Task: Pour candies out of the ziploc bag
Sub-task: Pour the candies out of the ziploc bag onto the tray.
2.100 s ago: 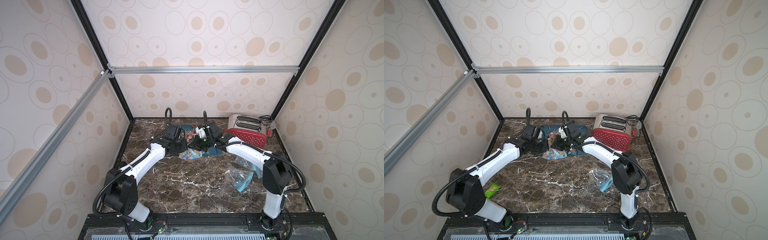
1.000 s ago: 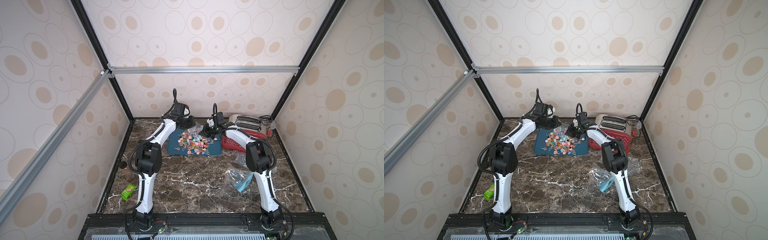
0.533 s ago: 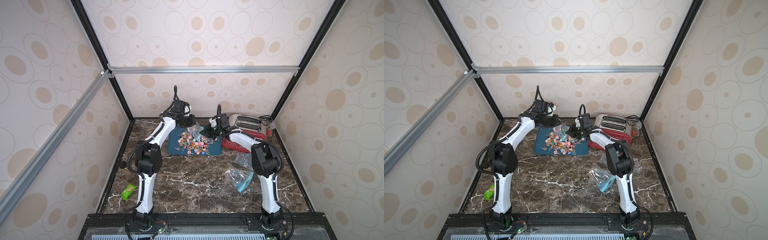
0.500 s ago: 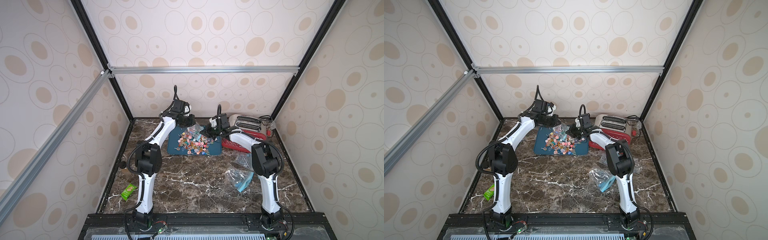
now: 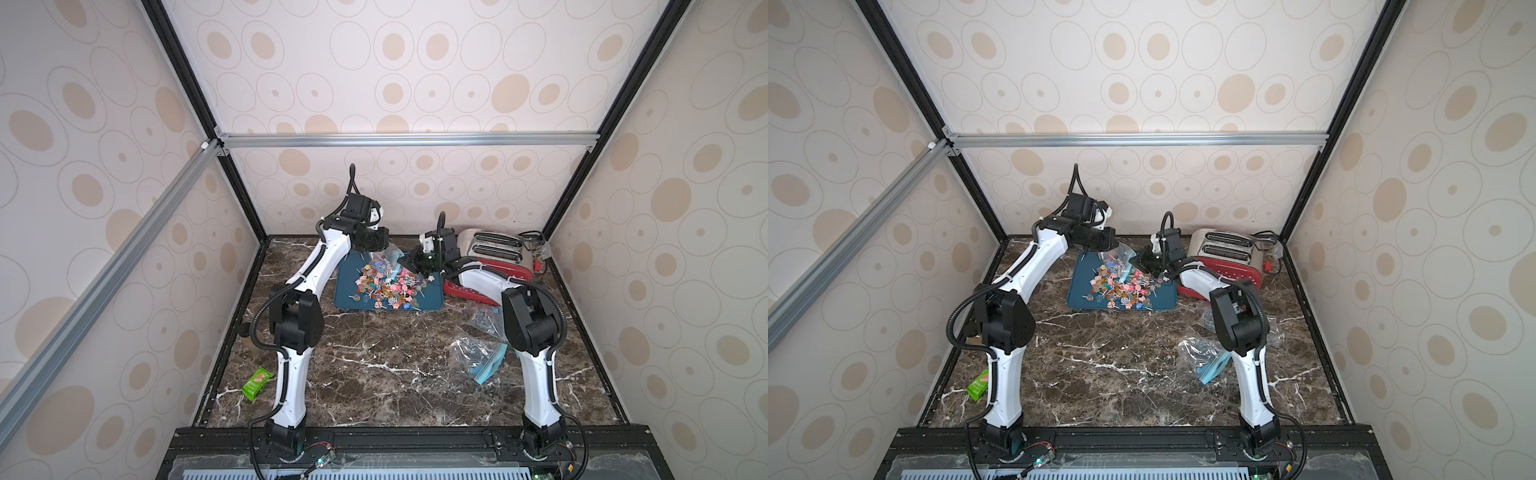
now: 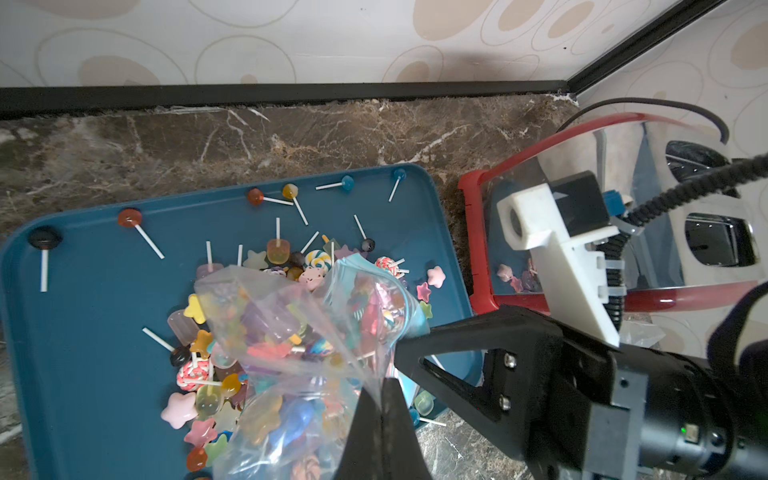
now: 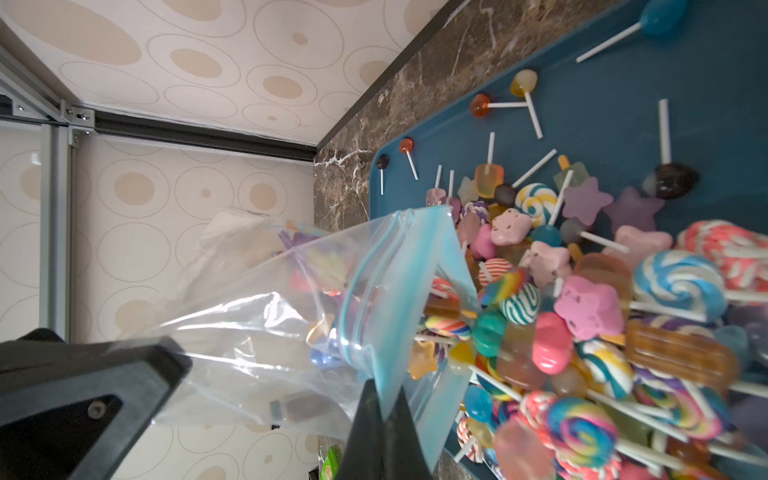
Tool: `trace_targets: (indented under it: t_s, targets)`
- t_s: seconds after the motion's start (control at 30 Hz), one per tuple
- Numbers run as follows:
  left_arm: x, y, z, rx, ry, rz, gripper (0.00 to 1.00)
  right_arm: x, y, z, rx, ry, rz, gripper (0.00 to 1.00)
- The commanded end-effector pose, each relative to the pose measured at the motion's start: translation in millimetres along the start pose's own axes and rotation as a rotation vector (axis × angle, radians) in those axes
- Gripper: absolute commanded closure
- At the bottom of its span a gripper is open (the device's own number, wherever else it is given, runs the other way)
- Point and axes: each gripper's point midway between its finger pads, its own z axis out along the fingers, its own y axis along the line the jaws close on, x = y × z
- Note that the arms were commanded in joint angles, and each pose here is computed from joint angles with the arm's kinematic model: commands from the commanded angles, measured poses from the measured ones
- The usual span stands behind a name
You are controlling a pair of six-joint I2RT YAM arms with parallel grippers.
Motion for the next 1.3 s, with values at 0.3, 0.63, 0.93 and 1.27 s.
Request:
trace_targets:
  t_s: [0.3,0.63,0.93,1.27]
  targets:
    - [-19,-1,-52,-0.127,-0.061,0.121,1.0,20,8,32,-0.056,0.063,0.019,1.0]
    - [-16,8,-71,-0.226,-0.053,0.164,1.0,36,15,58,-0.083,0.107,0.021,1.0]
    - [-9,14,-77,-0.293,-0.027,0.197,1.0,48,14,79,-0.097,0.138,0.028,1.0]
    - [-2,20,-81,-0.354,-0.001,0.219,1.0,61,18,99,-0.13,0.176,0.047,1.0]
